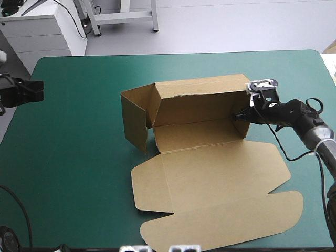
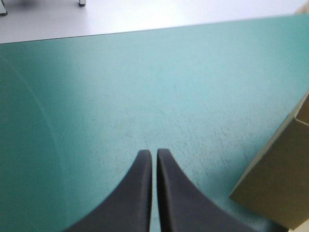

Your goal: Fold the box

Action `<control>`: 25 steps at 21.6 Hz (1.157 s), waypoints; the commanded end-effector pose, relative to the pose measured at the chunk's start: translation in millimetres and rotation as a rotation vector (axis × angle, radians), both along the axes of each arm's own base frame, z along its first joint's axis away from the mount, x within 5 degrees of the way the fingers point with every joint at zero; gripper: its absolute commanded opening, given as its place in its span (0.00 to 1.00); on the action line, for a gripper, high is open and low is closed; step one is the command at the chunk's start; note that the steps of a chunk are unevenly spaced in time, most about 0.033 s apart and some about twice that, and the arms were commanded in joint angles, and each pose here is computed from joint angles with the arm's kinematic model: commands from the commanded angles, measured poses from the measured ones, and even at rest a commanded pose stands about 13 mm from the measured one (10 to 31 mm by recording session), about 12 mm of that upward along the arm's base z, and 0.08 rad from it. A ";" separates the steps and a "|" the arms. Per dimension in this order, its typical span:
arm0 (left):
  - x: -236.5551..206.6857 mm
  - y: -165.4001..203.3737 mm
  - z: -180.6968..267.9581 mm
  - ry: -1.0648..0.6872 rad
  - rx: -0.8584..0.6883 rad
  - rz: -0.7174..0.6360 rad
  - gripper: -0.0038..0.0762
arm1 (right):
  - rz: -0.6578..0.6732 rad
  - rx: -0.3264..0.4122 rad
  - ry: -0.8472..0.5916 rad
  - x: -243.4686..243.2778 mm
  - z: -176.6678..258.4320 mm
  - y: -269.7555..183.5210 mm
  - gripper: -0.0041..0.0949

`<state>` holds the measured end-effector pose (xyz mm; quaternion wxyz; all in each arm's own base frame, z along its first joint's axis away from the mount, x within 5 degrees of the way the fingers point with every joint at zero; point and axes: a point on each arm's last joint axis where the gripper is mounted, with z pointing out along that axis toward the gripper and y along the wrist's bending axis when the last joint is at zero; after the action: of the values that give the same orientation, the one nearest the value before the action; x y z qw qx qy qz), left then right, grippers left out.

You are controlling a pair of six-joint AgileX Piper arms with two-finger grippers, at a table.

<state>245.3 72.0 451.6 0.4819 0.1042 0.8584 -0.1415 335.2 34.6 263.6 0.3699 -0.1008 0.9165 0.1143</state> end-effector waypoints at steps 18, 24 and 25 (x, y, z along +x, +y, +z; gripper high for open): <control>2.7 27.4 -21.9 -0.105 -0.221 0.228 0.06 | -0.054 -0.004 0.288 13.6 121.3 10.9 0.03; 9.3 32.3 -28.6 -0.081 -0.260 0.246 0.06 | -0.008 -0.035 0.324 5.8 112.1 38.6 0.03; 9.4 32.4 -28.7 -0.078 -0.267 0.249 0.06 | -0.008 -0.038 0.339 2.9 108.4 38.2 0.03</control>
<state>258.2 109.3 403.3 0.5002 -0.0531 0.8458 -0.1781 354.7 71.2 351.0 0.1877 -0.0830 0.9741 0.0950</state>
